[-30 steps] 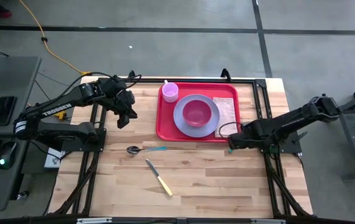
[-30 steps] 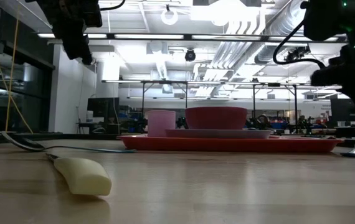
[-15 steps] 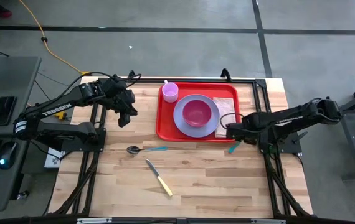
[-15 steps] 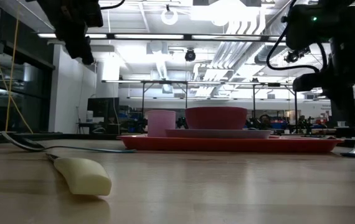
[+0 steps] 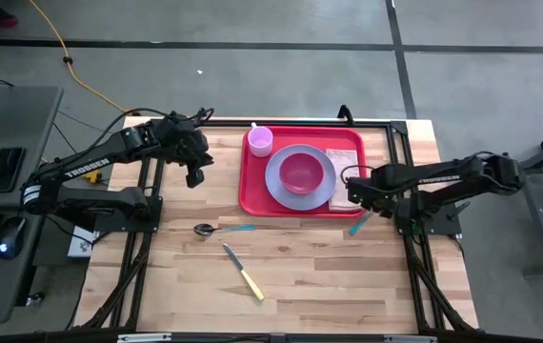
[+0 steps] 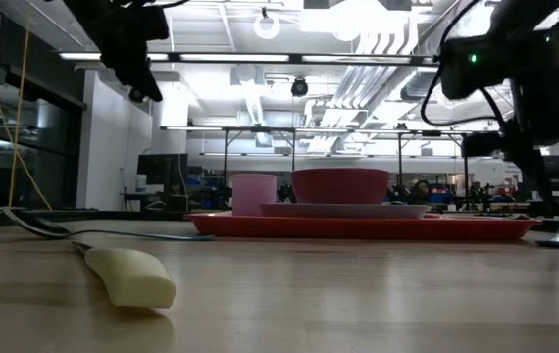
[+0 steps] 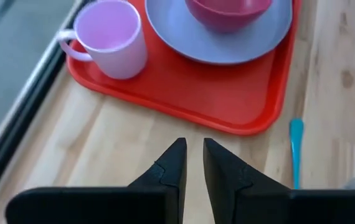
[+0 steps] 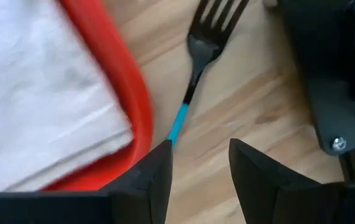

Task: Set up tray
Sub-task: Put the blue fork on top of the napkin to the right of the purple plate in the red tray

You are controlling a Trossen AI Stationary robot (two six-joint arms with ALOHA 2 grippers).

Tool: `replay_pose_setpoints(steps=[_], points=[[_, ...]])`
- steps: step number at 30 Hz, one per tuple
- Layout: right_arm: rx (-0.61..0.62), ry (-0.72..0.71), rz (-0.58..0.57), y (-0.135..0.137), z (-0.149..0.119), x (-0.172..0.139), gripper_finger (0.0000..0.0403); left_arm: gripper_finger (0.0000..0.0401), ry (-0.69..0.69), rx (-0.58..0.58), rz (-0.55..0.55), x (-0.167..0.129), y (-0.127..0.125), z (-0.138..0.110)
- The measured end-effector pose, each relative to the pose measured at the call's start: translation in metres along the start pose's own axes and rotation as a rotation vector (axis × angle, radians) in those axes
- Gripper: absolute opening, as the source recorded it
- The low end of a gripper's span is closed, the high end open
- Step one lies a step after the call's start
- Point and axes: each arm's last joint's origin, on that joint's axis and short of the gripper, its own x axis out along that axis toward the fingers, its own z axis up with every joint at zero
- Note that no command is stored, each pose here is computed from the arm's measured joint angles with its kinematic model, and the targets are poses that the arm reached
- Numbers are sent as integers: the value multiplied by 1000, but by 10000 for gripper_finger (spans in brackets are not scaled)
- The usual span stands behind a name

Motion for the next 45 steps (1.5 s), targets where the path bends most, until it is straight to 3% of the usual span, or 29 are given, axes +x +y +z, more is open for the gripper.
replay_pose_setpoints(steps=[6, 11, 19, 24, 32, 45], points=[[34, 0, -78, 5, 0, 17, 137, 85, -1, 59, 28, 0, 2, 0], [72, -7, -123, 10, 3, 23, 137, 85, 0, 18, 54, -1, 13, -2], [153, -15, -124, 12, 16, 28, 137, 85, -17, -52, 7, -5, 29, -7], [215, 25, -73, 13, 26, 42, 137, 85, -7, -53, 21, -6, 35, -10], [253, 23, -100, 13, 34, 40, 134, 85, -5, -60, 44, -8, 40, -11], [255, 9, -86, 14, 35, 41, 23, 85, -12, -15, 60, -8, 40, -10]])
